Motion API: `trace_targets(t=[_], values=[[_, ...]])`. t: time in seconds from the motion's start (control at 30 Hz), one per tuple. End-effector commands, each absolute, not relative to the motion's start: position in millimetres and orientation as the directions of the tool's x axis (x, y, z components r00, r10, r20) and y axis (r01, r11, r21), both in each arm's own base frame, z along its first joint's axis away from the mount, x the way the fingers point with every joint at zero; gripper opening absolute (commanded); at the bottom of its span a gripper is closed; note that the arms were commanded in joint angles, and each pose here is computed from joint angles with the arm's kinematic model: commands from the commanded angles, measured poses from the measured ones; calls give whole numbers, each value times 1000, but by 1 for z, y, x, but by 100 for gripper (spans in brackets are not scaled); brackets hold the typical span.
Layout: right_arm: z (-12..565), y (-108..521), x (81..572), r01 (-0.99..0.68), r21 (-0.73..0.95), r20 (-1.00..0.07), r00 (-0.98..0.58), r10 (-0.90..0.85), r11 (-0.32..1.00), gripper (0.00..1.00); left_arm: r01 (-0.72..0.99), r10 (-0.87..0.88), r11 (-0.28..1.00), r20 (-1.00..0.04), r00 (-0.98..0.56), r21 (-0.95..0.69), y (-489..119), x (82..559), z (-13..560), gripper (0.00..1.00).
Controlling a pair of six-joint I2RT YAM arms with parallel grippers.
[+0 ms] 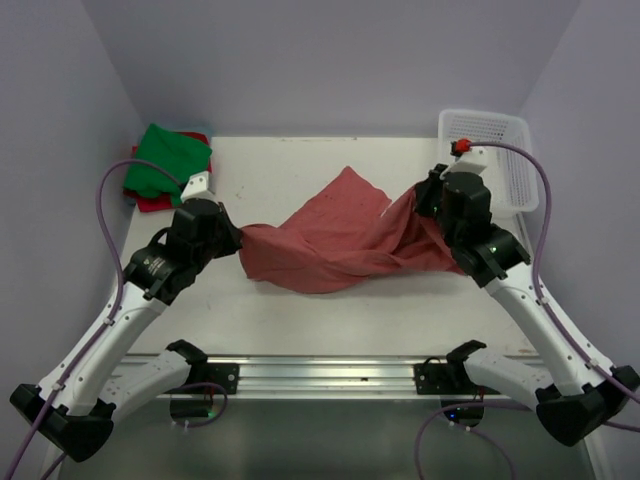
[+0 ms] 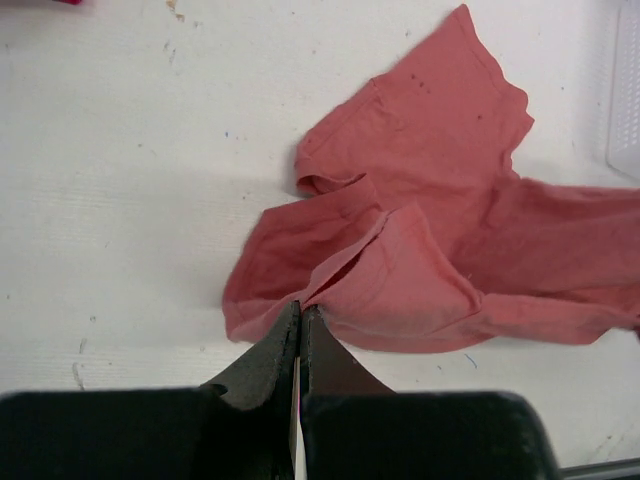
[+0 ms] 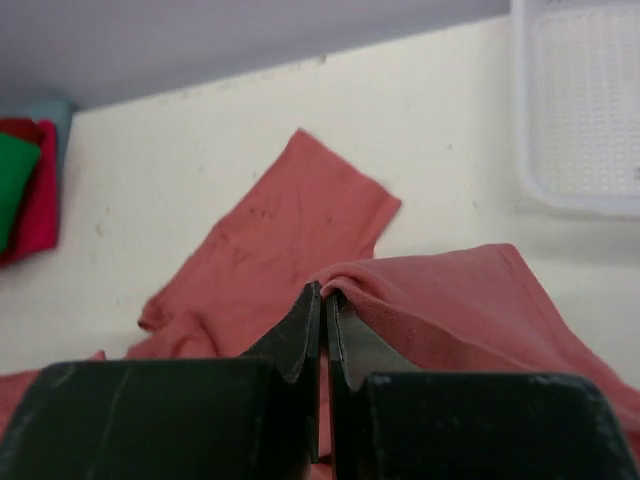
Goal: Fold and stack the t-shirts
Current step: Flatten out the tshirt
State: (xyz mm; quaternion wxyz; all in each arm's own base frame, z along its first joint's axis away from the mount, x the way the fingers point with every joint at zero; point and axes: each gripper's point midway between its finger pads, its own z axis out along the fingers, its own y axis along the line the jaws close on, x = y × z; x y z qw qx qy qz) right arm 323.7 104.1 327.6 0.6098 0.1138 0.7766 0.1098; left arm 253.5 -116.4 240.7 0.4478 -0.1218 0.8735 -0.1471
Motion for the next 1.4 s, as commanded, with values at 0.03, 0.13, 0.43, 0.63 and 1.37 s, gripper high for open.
trace_targets(t=[0.03,0.13,0.43,0.63,1.37], values=[[301,142,312,-136,292,-882,-421,211,947,0,-99,-360,929,-810,-464,-356,-100,258,281,0],[294,172,292,-292,342,-841,-519,152,893,0,-135,-357,934,-843,-402,-331,-83,255,303,0],[231,113,321,114,125,-783,-598,169,986,0,-200,-336,937,-894,-297,-286,-56,253,338,0],[184,101,383,316,12,-800,-567,199,949,0,-216,-332,935,-906,-262,-281,-48,252,351,0],[205,110,357,232,43,-863,-482,153,972,81,-196,-344,936,-881,-325,-293,-64,259,322,0]])
